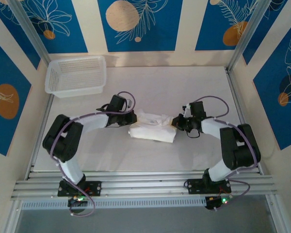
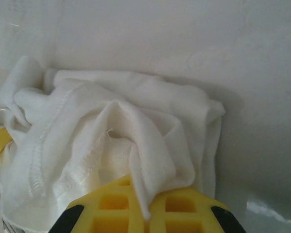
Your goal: Fold the inside-out t-shirt
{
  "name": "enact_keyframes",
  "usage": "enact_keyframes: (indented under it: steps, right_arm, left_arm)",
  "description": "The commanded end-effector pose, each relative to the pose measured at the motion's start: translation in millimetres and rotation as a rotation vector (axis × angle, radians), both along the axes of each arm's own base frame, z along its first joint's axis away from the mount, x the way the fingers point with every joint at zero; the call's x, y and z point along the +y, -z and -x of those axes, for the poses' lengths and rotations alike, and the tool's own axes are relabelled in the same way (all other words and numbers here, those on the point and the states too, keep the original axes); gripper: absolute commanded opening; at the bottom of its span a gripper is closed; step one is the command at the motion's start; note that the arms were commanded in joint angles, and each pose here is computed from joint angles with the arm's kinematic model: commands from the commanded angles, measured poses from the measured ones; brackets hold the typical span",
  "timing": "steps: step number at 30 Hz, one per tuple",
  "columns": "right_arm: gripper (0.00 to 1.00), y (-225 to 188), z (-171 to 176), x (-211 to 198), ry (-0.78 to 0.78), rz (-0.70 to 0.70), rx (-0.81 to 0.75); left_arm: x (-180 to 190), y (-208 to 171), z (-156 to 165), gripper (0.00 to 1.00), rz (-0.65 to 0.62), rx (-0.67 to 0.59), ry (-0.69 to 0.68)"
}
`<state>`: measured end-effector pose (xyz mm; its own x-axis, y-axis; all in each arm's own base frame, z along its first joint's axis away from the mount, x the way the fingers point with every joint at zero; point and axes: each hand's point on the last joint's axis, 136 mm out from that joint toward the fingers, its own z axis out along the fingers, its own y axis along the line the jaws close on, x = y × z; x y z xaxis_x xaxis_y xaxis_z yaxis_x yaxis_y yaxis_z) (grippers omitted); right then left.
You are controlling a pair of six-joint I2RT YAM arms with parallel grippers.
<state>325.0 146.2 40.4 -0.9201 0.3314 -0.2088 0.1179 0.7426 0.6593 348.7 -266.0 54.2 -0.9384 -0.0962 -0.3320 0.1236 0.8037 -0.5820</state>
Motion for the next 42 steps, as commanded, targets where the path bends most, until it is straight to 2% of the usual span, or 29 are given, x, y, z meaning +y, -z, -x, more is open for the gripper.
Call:
enact_keyframes:
  steps: [1,3,7,8,10,13,16,18,21,24,27,30,33,35,38,42]
  right_arm:
    - [0.22,2.8,-3.3,-1.4,-0.013,0.010,0.033]
    - [0.30,-3.7,-1.9,-5.5,0.013,0.022,0.016]
    - [0.48,-39.5,3.6,-24.8,0.094,0.083,-0.095]
    - [0.52,-49.6,6.1,-29.8,0.115,0.093,-0.125]
    - [0.57,-64.9,12.0,-33.7,0.126,0.107,-0.179]
    - [0.59,-84.8,19.3,-25.8,0.091,0.130,-0.243]
    - [0.58,-90.5,22.0,2.9,0.011,0.125,-0.257]
    - [0.57,-82.0,20.9,21.4,-0.030,0.124,-0.240]
    - [0.55,-44.3,22.2,28.4,0.007,0.133,-0.118]
    - [0.54,-3.2,37.8,27.3,0.026,0.145,0.014]
    - [0.54,2.0,44.8,23.9,0.016,0.158,0.033]
    - [0.55,-24.1,36.4,25.4,-0.013,0.158,-0.041]
    - [0.55,-55.7,26.0,40.6,-0.088,0.130,-0.125]
    - [0.55,-62.8,21.1,52.7,-0.111,0.092,-0.121]
    - [0.55,-55.3,9.7,58.8,-0.085,0.061,-0.102]
    - [0.55,-40.9,-14.4,51.7,-0.019,0.044,-0.071]
  left_arm:
    - [-9.4,3.8,-9.7,0.03,0.022,-0.012,0.004]
    - [-8.5,0.7,-9.7,0.17,0.022,-0.016,-0.002]
    - [6.7,-30.3,-9.2,0.51,-0.028,-0.102,-0.018]
    - [11.0,-40.9,-7.7,0.57,-0.041,-0.125,-0.019]
    - [19.1,-56.2,-3.4,0.62,-0.069,-0.154,-0.021]
    - [22.5,-73.9,7.6,0.64,-0.099,-0.183,0.003]
    - [-6.9,-83.9,27.1,0.62,-0.099,-0.203,0.123]
    - [-33.7,-84.4,37.4,0.61,-0.054,-0.185,0.187]
    - [-55.3,-58.0,44.8,0.58,-0.038,-0.096,0.186]
    - [-50.5,-14.3,51.7,0.56,-0.079,0.021,0.131]
    - [-47.0,13.0,63.1,0.56,-0.082,0.094,0.124]
    - [-52.4,-3.9,61.7,0.58,-0.028,0.047,0.137]
    - [-49.4,-41.5,49.7,0.62,-0.032,-0.080,0.141]
    - [-48.0,-59.9,43.7,0.63,-0.039,-0.141,0.143]
    - [-44.4,-63.7,38.3,0.63,-0.064,-0.160,0.126]
    - [-34.9,-47.5,31.4,0.62,-0.101,-0.132,0.074]
